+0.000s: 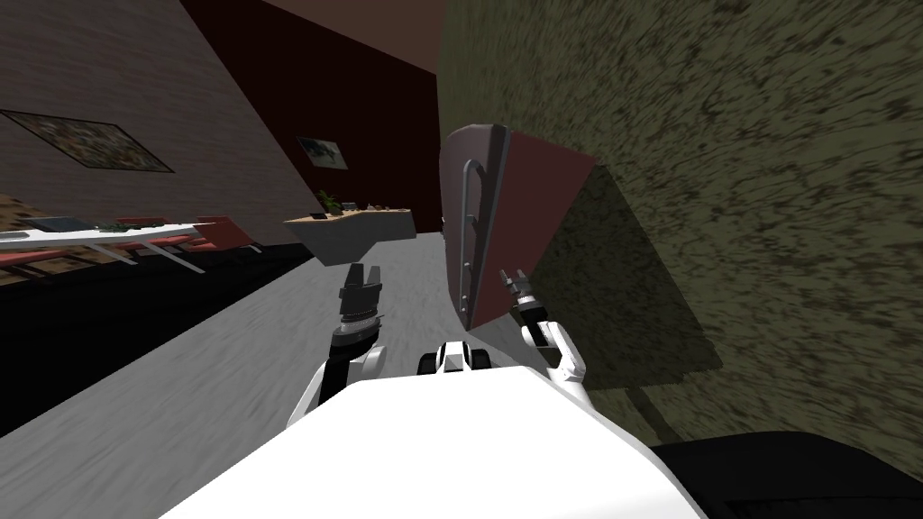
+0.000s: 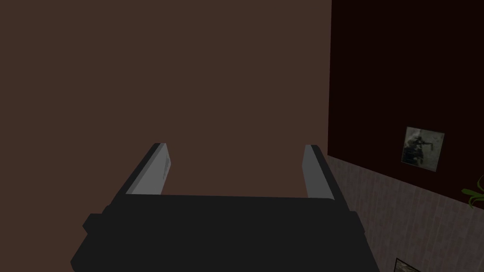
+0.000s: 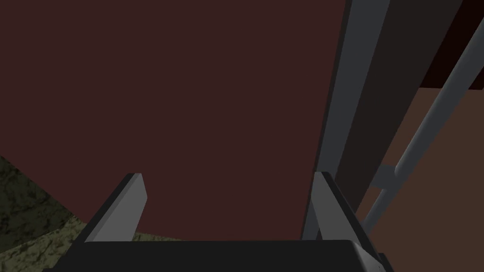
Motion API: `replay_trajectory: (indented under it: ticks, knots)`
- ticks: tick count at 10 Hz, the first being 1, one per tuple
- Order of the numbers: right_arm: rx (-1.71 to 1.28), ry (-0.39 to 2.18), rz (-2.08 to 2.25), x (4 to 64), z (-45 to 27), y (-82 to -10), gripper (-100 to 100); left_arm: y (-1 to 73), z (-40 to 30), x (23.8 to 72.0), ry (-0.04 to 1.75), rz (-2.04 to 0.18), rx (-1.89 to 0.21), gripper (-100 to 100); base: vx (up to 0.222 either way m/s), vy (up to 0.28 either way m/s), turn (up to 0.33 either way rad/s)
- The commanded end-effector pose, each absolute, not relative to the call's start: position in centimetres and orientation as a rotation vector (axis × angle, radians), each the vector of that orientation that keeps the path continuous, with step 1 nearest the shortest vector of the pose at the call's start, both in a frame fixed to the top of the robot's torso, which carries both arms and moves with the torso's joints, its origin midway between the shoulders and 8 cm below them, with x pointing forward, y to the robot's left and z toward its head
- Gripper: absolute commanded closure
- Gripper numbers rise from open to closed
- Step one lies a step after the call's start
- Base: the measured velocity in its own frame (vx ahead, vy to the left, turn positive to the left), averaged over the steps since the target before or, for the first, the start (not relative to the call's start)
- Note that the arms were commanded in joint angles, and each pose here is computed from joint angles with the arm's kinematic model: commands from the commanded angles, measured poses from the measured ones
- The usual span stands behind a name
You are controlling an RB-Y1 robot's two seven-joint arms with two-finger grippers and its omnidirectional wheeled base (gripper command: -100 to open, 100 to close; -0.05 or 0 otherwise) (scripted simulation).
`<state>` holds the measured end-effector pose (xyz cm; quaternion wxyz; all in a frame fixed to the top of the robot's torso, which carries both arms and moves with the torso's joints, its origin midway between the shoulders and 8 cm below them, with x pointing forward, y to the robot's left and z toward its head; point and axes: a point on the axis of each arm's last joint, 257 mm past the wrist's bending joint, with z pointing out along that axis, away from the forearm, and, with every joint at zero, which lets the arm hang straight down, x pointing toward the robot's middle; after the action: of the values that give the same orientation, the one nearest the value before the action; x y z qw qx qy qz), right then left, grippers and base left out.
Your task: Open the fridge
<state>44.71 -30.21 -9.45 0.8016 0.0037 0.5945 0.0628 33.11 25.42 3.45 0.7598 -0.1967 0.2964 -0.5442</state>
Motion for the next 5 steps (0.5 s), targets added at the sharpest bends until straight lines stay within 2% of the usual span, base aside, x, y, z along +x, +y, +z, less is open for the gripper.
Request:
replay_trajectory:
  ticks: [1,5]
  knots:
    - [-0.047,1.297,0.032,45.8,-10.3,-31.0,-100,25.4,3.5,33.1,0.645,-1.185,-0.428,0,0.006,0.1,-0.011]
    - [-0.141,1.324,-0.142,48.0,-11.2,-32.5,-100,25.4,3.5,33.1,0.645,-1.185,-0.428,0,-0.004,0.146,-0.017]
